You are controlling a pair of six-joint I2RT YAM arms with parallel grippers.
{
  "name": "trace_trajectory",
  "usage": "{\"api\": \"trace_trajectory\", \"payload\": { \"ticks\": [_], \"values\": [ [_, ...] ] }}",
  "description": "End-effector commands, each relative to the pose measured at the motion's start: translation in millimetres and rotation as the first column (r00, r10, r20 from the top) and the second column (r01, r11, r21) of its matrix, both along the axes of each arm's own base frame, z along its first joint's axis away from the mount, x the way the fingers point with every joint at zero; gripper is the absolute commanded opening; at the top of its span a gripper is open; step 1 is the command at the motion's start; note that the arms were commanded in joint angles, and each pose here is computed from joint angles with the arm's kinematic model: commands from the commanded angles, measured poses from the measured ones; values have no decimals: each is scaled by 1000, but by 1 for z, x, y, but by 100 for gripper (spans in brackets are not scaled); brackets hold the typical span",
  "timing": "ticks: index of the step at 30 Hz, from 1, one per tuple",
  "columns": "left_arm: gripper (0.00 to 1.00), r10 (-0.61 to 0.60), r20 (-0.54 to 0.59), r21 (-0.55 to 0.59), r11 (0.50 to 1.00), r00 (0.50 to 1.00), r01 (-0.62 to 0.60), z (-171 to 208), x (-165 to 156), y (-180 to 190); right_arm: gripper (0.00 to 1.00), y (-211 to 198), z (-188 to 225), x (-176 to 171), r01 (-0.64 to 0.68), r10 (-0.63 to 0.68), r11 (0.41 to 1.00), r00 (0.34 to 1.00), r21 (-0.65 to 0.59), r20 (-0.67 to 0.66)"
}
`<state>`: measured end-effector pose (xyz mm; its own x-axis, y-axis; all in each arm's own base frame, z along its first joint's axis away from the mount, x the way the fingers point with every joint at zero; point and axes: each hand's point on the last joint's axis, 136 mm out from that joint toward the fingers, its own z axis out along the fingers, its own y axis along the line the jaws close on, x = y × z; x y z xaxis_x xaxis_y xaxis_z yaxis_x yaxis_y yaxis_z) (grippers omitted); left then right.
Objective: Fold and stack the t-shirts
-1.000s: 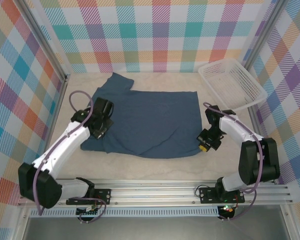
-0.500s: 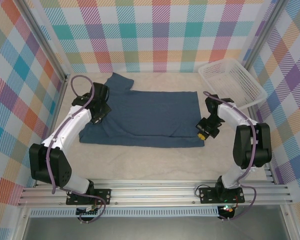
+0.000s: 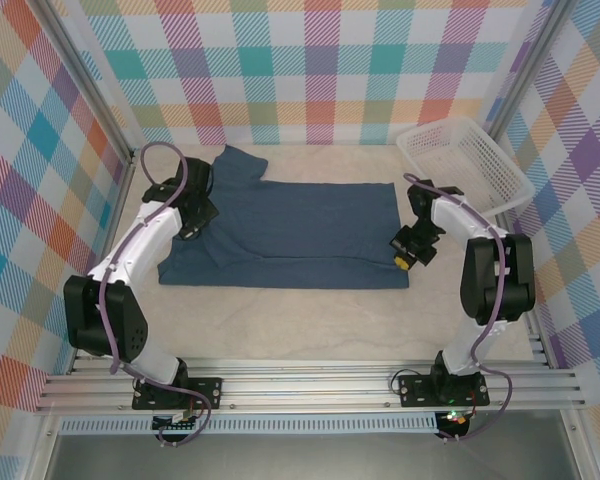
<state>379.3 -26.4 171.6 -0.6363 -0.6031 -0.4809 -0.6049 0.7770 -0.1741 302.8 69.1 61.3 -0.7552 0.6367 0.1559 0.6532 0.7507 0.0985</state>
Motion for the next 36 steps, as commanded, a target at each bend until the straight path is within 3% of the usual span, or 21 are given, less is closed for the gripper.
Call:
{"api": "trace_trajectory", "payload": {
  "ticks": [1, 14, 21, 23, 25, 30, 34, 36],
  "values": [
    [0, 4, 24, 18, 1000, 1000, -5, 8, 10, 7, 0, -6, 1, 4, 7, -7, 1000, 1000, -25, -4],
    [0, 51, 20, 44, 998, 999, -51, 8, 19, 22, 0, -6, 1, 22, 9, -8, 999, 1000, -33, 7],
    [0, 16, 2, -6, 1000, 1000, -16, -12, 34, 15, 0, -4, -7, 37, 4, -3, 1000, 1000, -30, 12],
    [0, -3, -19, -44, 999, 1000, 2, -21, 40, 11, 11, -4, -10, 41, -4, 5, 1000, 1000, -27, 15],
    [23, -34, -14, -77, 997, 999, 33, -21, 45, 5, 27, -4, -8, 46, -14, 15, 999, 999, -29, 39],
    [48, 13, -25, -34, 999, 1000, -14, -1, 20, 19, 48, -10, 23, 51, -25, 34, 998, 987, -60, 155],
    [43, 61, -114, -73, 995, 992, -70, -21, -28, 23, 49, -7, 39, 35, -37, 46, 998, 976, -48, 211],
    [38, 73, -173, -116, 989, 982, -94, -41, -48, 21, 42, -1, 37, 21, -53, 58, 998, 976, -29, 210]
  ]
}}
